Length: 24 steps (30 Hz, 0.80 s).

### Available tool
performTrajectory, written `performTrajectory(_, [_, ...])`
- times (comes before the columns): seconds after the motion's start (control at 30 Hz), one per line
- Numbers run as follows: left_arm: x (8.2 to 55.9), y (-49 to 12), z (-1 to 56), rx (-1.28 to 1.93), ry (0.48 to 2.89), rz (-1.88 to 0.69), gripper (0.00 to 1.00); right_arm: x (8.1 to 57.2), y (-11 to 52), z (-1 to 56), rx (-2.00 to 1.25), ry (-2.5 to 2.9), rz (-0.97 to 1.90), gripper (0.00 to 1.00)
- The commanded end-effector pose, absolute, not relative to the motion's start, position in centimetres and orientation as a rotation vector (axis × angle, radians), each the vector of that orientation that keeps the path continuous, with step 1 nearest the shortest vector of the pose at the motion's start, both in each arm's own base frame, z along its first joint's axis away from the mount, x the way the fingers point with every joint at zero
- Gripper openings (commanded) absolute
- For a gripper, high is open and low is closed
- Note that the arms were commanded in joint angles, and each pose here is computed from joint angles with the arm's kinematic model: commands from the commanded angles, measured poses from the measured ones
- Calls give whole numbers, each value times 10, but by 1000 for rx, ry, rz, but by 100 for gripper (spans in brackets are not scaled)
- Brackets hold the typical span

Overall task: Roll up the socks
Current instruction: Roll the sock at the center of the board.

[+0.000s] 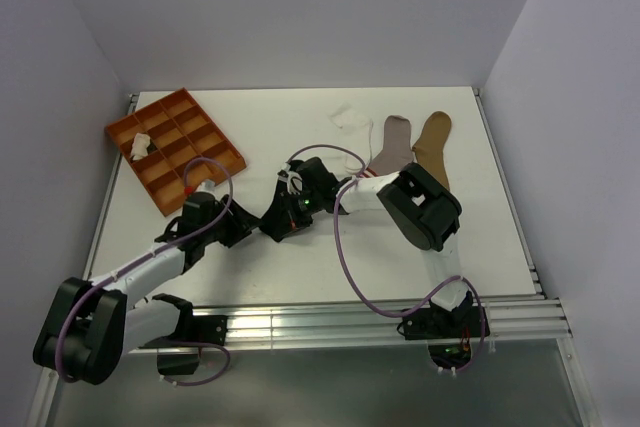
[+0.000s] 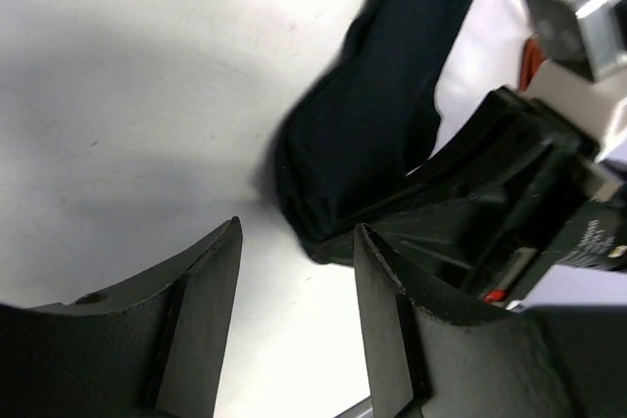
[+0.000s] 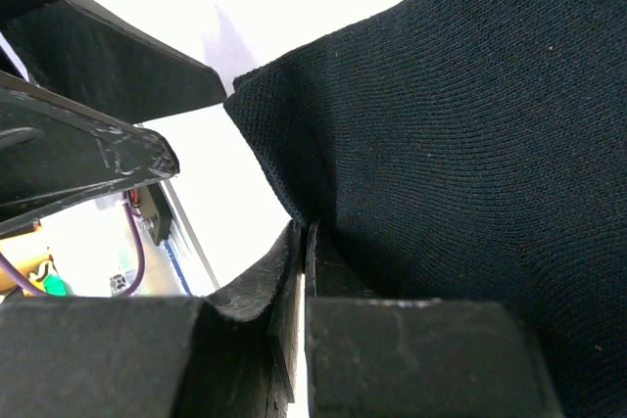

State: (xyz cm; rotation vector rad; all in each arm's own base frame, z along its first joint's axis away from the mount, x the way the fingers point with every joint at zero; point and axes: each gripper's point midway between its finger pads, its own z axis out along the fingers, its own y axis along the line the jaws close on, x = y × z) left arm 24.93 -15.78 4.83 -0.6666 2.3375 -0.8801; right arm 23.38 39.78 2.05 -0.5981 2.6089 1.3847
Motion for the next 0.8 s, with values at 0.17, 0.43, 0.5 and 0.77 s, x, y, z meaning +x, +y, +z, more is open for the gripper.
performTrajectory(0.17, [275,-163,62,-699,2274,-885,54,240,393,6,-588,2650,1304,0])
performTrajectory(0.43, [280,-165,50,-752,2322,-866,52,241,392,5,-590,2649,1293,0])
performTrajectory(0.5, [280,-165,48,-764,2330,-860,51,241,392,5,-593,2647,1291,0])
performTrajectory(0.77, [285,-167,42,-787,2367,-820,49,241,395,2,-634,2636,1263,0])
